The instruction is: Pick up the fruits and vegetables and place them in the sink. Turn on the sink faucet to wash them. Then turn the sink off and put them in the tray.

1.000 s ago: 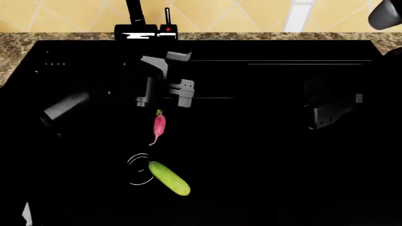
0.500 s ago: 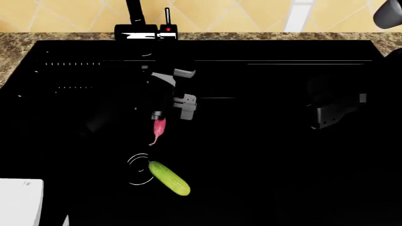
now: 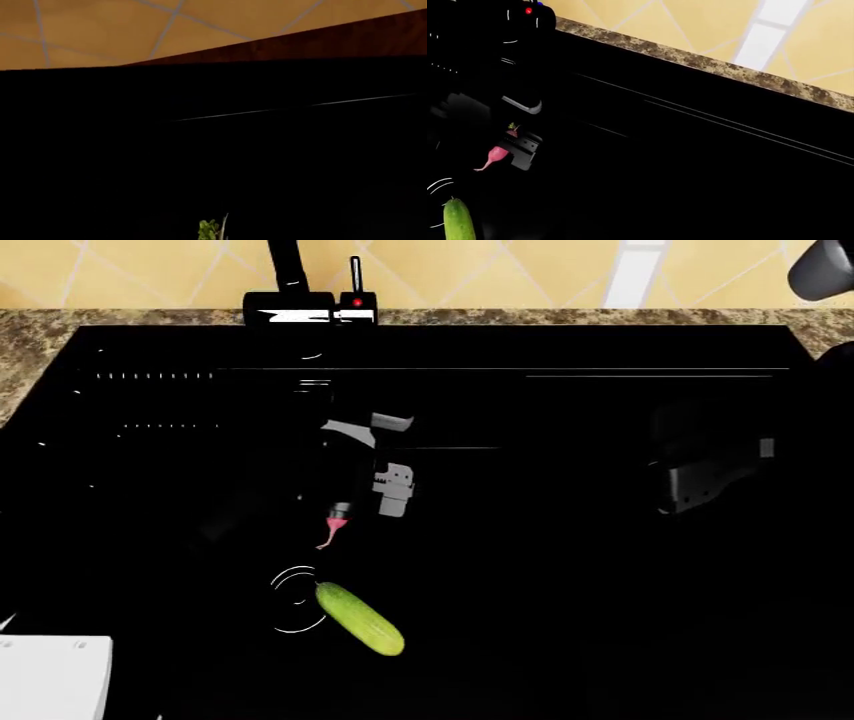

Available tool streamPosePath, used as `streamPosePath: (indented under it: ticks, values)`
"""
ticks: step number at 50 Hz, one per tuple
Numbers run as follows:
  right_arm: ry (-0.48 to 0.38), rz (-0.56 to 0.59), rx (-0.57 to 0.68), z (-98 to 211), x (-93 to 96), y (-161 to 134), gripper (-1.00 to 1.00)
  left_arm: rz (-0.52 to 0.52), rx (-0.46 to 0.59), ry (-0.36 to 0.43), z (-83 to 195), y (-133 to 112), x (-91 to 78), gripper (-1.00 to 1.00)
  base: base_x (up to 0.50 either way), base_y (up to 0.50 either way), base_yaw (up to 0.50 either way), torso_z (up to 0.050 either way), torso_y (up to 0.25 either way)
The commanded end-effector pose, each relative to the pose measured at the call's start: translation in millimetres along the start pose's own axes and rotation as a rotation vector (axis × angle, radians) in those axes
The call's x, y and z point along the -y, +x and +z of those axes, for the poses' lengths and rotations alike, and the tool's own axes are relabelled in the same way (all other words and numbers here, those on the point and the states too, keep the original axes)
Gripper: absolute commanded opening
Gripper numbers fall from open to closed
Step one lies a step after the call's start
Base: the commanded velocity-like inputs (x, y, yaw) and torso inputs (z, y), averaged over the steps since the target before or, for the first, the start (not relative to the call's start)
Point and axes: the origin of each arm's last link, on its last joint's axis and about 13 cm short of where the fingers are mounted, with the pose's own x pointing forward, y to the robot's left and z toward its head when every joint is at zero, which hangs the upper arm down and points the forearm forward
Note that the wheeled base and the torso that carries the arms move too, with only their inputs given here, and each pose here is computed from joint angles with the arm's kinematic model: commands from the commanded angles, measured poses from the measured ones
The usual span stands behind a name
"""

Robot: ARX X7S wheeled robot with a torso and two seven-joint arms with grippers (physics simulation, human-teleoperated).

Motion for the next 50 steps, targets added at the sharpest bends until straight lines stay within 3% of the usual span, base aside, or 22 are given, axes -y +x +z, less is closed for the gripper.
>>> streamPosePath:
  ticks: [1, 12, 35, 50]
  values:
    - [-0.001, -0.003, -0.002, 1.5, -0.1, -0.8, 1.0, 0.027, -0.032, 0.023, -12.6, 7.5, 0.8, 1.0, 0.0, 0.0, 0.0, 0.0, 0.0]
    - [0.002, -0.008, -0.005, 0.4, 1.8, 0.0, 1.0, 0.038, -0.062, 0.033, -22.5, 13.1, 0.8, 1.0, 0.0, 0.0, 0.0, 0.0, -0.003]
    - [0.0, -0.004, -0.001, 1.9, -1.0, -0.8, 1.0, 0.123, -0.255, 0.121, -54.9, 22.8, -5.2, 1.0, 0.0, 0.0, 0.0, -0.002, -0.004]
    - [-0.002, -0.006, 0.001, 2.4, -0.5, -2.0, 1.0, 0.039, -0.341, 0.135, -71.9, 25.4, -1.5, 1.0, 0.0, 0.0, 0.0, -0.003, -0.008]
